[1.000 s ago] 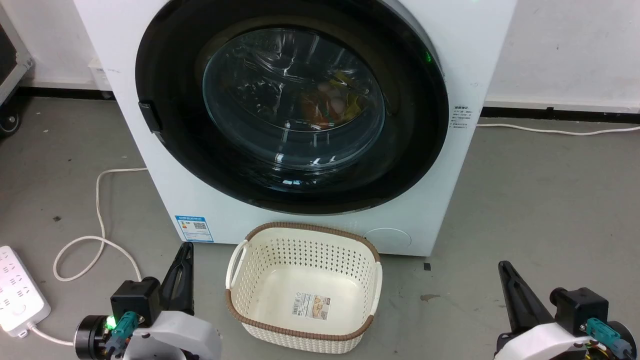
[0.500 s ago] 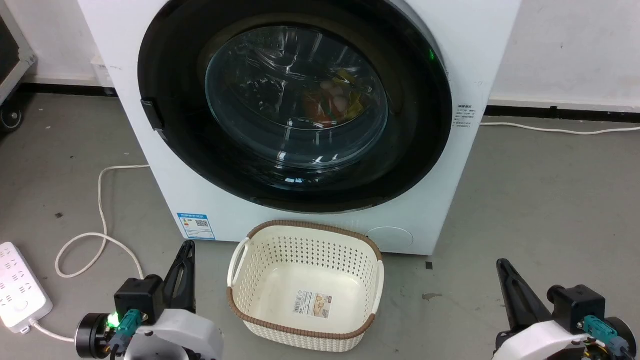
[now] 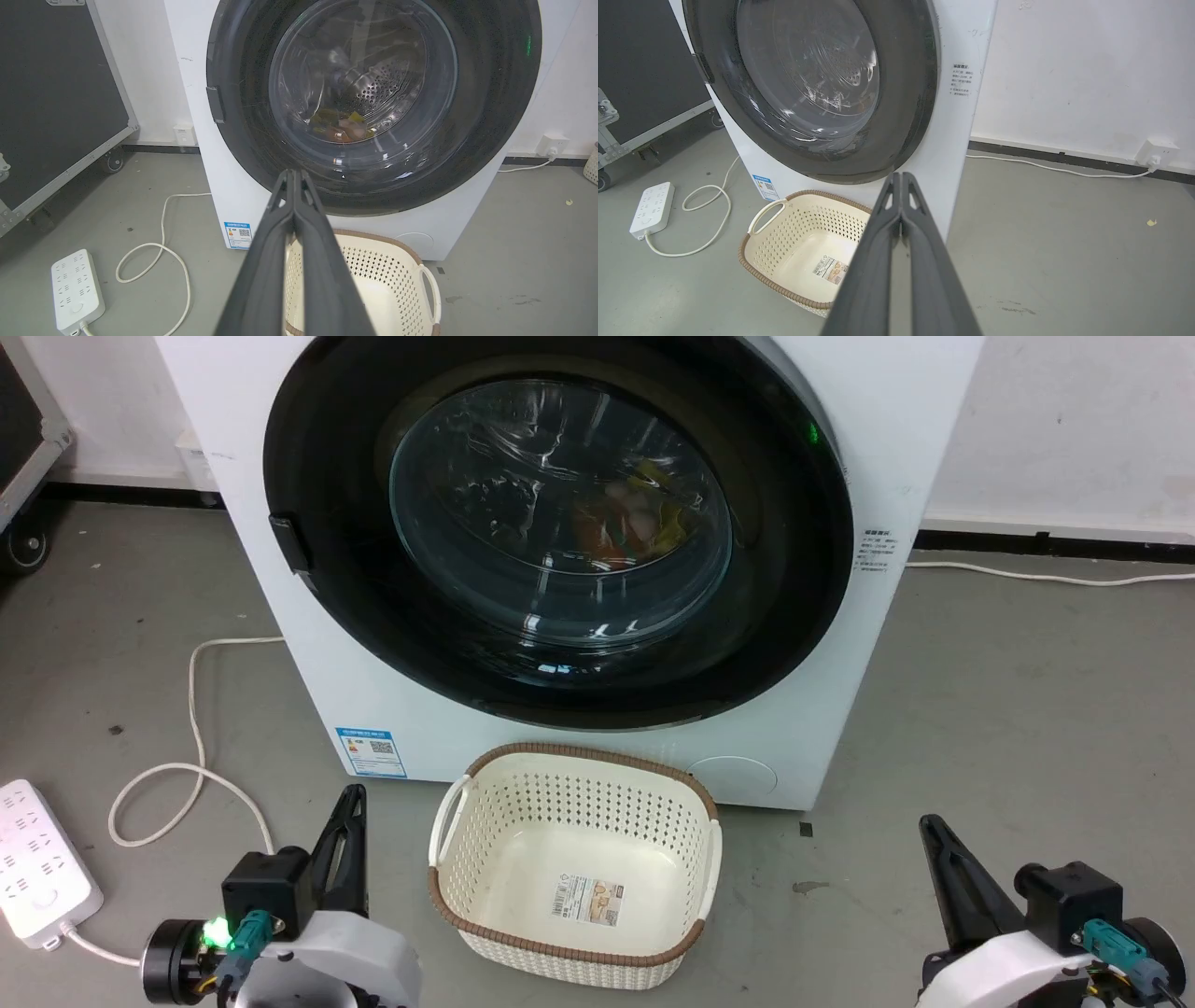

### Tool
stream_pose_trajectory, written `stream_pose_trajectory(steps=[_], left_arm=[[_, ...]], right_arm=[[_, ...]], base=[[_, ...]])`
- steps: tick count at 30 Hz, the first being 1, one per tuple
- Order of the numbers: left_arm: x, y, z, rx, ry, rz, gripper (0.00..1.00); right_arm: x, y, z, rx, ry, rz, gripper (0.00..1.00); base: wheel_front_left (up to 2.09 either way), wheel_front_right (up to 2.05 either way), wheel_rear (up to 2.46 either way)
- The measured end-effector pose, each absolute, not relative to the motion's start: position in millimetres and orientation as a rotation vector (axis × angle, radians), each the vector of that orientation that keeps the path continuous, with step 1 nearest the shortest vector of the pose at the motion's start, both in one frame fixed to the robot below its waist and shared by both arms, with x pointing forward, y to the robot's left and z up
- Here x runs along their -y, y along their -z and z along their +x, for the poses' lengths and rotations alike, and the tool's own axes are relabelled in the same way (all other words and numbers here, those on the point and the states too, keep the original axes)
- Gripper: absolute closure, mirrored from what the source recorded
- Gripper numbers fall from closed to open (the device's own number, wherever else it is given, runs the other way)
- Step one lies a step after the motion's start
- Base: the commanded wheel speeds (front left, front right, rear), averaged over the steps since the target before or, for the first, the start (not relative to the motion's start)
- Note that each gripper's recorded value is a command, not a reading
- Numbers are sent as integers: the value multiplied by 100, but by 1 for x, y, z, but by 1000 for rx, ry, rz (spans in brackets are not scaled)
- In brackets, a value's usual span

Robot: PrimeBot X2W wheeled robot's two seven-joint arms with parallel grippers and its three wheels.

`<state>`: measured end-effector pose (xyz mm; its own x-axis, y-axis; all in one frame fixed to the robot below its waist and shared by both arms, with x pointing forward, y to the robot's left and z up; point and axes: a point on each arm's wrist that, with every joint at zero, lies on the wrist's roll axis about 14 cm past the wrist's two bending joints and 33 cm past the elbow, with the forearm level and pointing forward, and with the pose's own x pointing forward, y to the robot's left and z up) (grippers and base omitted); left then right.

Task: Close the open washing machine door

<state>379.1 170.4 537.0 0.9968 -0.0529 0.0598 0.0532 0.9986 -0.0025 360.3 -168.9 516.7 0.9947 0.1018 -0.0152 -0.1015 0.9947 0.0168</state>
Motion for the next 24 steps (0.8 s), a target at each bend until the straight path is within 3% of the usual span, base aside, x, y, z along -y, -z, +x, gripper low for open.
stream_pose_trajectory(steps=[24], left_arm=[[-175,-534,377,30,18,28,100]], right_arm=[[163,-519,366,-21,-121,-23,100]], base=[[0,0,0]])
